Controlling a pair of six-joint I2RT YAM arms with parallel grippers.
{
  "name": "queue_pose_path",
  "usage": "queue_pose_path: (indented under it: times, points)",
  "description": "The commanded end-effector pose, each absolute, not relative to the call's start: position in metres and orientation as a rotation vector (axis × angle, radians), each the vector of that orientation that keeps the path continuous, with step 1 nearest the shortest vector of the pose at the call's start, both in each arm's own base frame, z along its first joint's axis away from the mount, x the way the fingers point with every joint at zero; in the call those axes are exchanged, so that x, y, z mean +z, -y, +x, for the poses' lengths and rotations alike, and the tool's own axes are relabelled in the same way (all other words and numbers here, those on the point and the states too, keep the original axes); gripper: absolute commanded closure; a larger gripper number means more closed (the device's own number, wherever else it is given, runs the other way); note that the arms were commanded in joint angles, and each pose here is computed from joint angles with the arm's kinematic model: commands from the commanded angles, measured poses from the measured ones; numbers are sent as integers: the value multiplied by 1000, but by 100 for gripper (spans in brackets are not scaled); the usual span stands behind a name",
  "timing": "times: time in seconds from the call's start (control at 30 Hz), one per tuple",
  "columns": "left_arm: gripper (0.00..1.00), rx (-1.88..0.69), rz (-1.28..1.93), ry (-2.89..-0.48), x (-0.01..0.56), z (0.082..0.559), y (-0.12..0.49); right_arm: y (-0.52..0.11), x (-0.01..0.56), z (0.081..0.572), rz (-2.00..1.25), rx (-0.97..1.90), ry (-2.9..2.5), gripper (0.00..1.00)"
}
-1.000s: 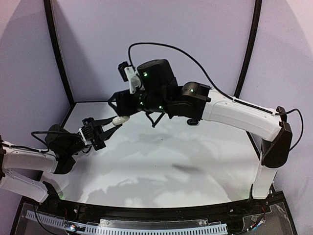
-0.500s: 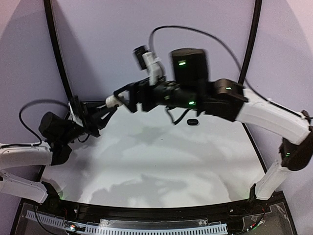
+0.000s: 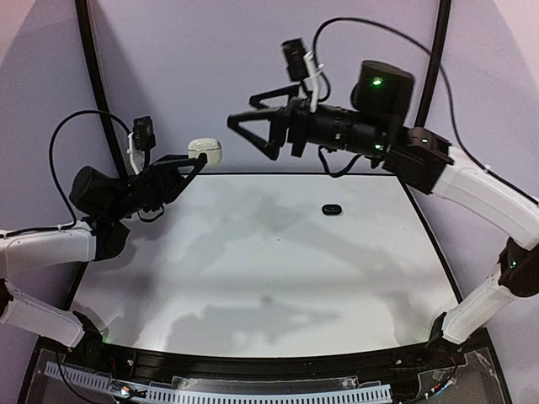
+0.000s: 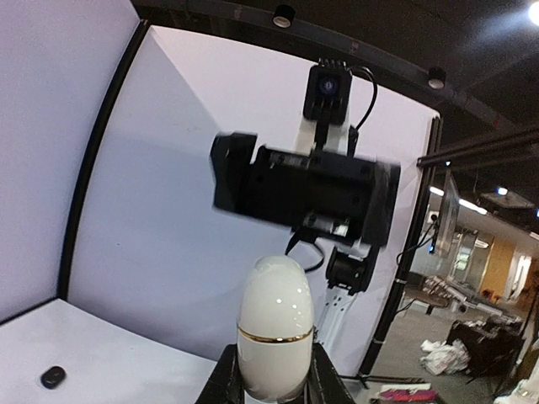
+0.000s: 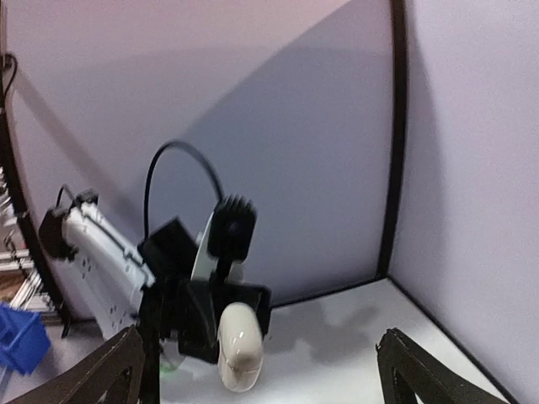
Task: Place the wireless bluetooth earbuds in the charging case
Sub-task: Pass from the left arm to the right
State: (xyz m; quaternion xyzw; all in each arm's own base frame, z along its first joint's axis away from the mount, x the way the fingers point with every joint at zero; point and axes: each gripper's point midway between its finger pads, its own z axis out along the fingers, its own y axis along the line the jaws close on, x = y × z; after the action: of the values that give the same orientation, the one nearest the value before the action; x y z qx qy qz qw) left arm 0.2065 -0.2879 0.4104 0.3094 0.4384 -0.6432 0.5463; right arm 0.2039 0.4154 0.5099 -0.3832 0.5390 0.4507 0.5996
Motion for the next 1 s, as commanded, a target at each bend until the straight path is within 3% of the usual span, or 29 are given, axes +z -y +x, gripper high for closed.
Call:
queue_pose_path:
  times: [0.0, 0.07, 0.23, 0.43, 0.57, 0.73, 0.8, 0.83, 0.97]
  points:
    - [99, -1644, 733, -1078, 418, 208, 294, -430, 478, 207, -1067, 1175, -1281, 8]
    - [99, -1623, 759, -1037, 424, 204, 294, -433, 463, 219, -1076, 1256, -1363, 20]
    - [99, -1631, 730, -1056, 421, 211, 296, -439, 472, 209, -1117, 1353, -1298, 32]
    - [99, -1606, 713, -1037, 422, 218, 297, -448, 459, 211, -1117, 1424, -1352, 34]
    - [99, -1601, 714, -1028, 422, 218, 297, -453, 458, 211, -1123, 1454, -1349, 44]
    - [99, -1587, 741, -994, 426, 215, 297, -464, 444, 227, -1108, 1413, -1436, 48]
    - [99, -1581, 750, -985, 426, 214, 297, -468, 445, 229, -1112, 1417, -1438, 62]
    - [99, -1580, 750, -982, 426, 213, 296, -468, 446, 229, -1117, 1422, -1432, 65]
    - [99, -1578, 734, -981, 428, 215, 294, -470, 443, 226, -1141, 1432, -1436, 65]
